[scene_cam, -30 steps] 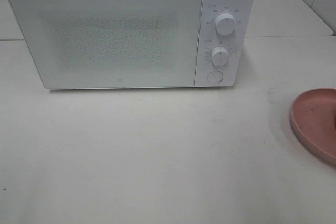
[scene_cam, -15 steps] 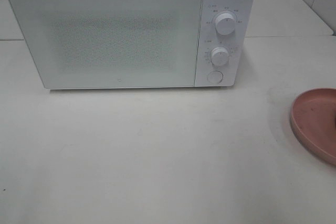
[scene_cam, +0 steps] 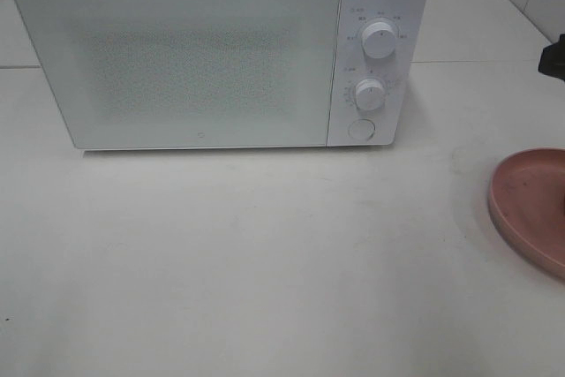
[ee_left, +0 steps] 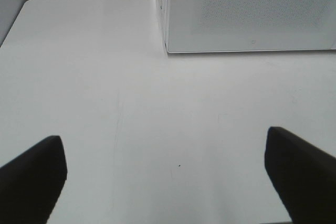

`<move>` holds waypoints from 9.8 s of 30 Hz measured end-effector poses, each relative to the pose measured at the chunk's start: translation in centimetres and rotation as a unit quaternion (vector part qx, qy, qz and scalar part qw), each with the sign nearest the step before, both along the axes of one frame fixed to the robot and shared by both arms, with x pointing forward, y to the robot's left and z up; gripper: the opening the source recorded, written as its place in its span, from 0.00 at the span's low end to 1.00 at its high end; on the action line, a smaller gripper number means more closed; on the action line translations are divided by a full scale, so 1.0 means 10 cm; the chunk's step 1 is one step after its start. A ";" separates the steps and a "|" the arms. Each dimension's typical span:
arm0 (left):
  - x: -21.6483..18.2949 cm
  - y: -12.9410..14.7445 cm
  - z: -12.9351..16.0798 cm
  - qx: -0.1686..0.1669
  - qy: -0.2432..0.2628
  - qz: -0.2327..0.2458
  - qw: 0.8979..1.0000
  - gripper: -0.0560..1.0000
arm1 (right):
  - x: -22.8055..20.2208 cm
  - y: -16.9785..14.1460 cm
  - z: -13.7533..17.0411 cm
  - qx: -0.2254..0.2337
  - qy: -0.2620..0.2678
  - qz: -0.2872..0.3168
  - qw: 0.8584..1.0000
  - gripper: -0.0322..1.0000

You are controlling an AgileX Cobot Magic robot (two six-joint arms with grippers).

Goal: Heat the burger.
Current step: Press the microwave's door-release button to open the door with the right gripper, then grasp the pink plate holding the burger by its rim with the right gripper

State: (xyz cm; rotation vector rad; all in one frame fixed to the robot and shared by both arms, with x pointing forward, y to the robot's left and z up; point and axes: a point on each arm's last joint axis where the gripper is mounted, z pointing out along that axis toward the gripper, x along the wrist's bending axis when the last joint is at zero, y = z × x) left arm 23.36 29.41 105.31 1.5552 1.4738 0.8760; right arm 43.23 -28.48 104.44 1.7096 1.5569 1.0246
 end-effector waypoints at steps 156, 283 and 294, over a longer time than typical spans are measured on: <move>0.00 0.00 0.00 0.000 0.000 0.000 1.000 0.96 | 1.11 1.30 -1.77 0.546 0.037 -0.317 0.775 0.04; 0.00 0.00 0.00 0.000 0.000 0.000 1.000 0.96 | 0.59 1.24 -0.76 0.009 0.302 0.141 0.943 0.09; 0.00 0.00 0.00 0.000 0.000 0.000 1.000 0.96 | 0.44 0.86 -0.52 -0.059 0.346 0.140 0.926 0.37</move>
